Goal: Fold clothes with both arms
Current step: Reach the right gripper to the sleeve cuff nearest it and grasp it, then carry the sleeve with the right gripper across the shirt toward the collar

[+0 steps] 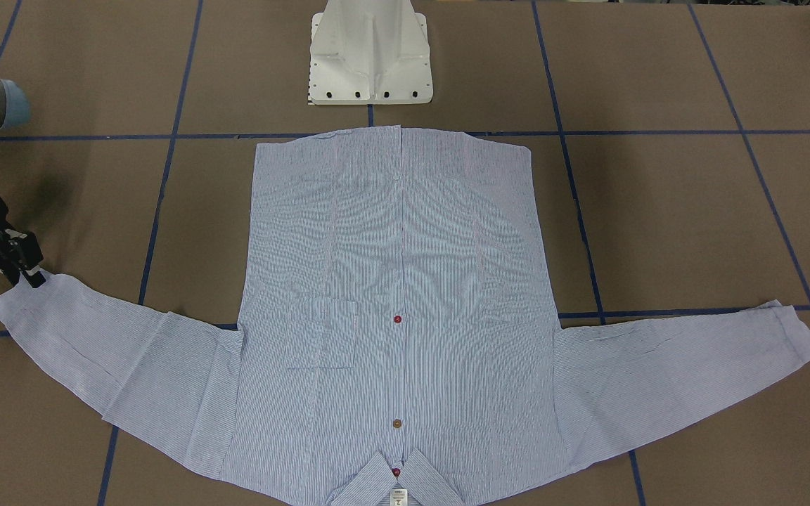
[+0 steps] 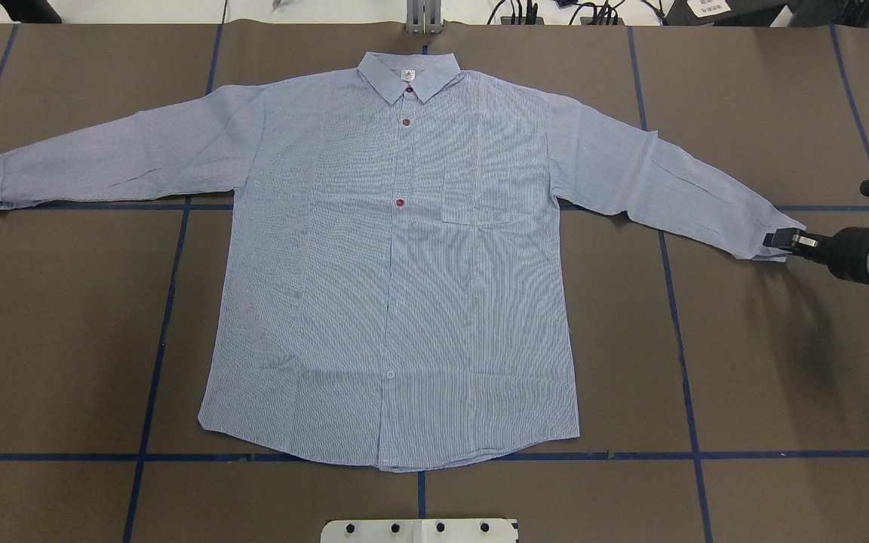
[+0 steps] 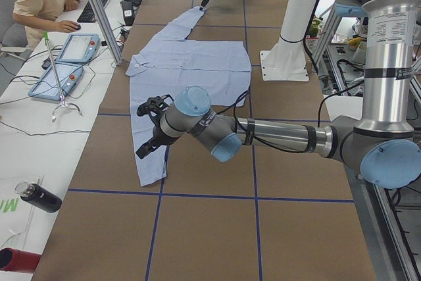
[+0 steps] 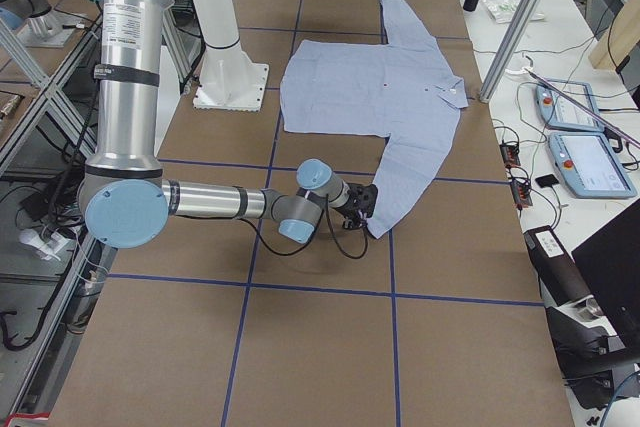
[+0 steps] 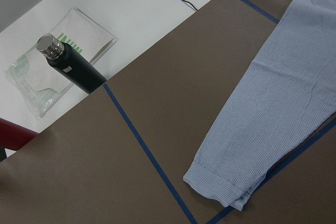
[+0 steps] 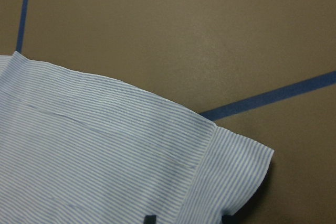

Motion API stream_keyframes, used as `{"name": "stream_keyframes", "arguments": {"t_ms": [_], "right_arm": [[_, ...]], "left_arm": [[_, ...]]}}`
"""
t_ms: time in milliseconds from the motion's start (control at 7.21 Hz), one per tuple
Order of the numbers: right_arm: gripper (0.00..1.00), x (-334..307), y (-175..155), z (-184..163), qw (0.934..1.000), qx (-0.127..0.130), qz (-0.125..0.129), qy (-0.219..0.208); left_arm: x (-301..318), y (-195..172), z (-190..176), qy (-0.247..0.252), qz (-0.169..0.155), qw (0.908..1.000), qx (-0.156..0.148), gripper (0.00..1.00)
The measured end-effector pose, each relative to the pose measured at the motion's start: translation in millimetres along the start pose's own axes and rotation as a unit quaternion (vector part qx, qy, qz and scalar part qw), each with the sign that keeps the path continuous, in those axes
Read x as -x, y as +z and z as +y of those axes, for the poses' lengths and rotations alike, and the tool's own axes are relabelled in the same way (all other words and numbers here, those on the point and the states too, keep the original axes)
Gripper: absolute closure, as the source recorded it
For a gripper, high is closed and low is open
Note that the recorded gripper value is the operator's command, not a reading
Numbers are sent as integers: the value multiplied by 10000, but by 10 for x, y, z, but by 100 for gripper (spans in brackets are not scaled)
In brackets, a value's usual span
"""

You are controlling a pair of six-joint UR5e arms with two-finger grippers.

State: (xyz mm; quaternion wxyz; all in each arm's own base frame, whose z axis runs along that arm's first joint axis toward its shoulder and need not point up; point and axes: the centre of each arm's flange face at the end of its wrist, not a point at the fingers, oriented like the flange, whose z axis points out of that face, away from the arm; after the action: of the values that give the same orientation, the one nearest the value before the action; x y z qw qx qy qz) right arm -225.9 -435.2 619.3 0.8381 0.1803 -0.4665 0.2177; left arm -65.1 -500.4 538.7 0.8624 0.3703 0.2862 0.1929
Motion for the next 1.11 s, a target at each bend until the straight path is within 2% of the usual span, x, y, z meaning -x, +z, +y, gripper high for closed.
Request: {"name": "stream_keyframes", "arguments": {"t_ms": [278,555,833,1110], "right_arm": [[100,169,-77,-42,9999,-27,-128,-31],[100,557,-275,-226,9999,17,-92,52],[100,1595,-512,-531,9999,28,8,127],[100,2972,-572,-812,9996,5,238,164]], "left_arm": [[2,2,-1,0,0,10000,1,0],[4,9,3,-6,3,10000,7,0],[12,22,18,-20,6,10000,23,0],[18,32,31,-31,7,10000,36,0]]}}
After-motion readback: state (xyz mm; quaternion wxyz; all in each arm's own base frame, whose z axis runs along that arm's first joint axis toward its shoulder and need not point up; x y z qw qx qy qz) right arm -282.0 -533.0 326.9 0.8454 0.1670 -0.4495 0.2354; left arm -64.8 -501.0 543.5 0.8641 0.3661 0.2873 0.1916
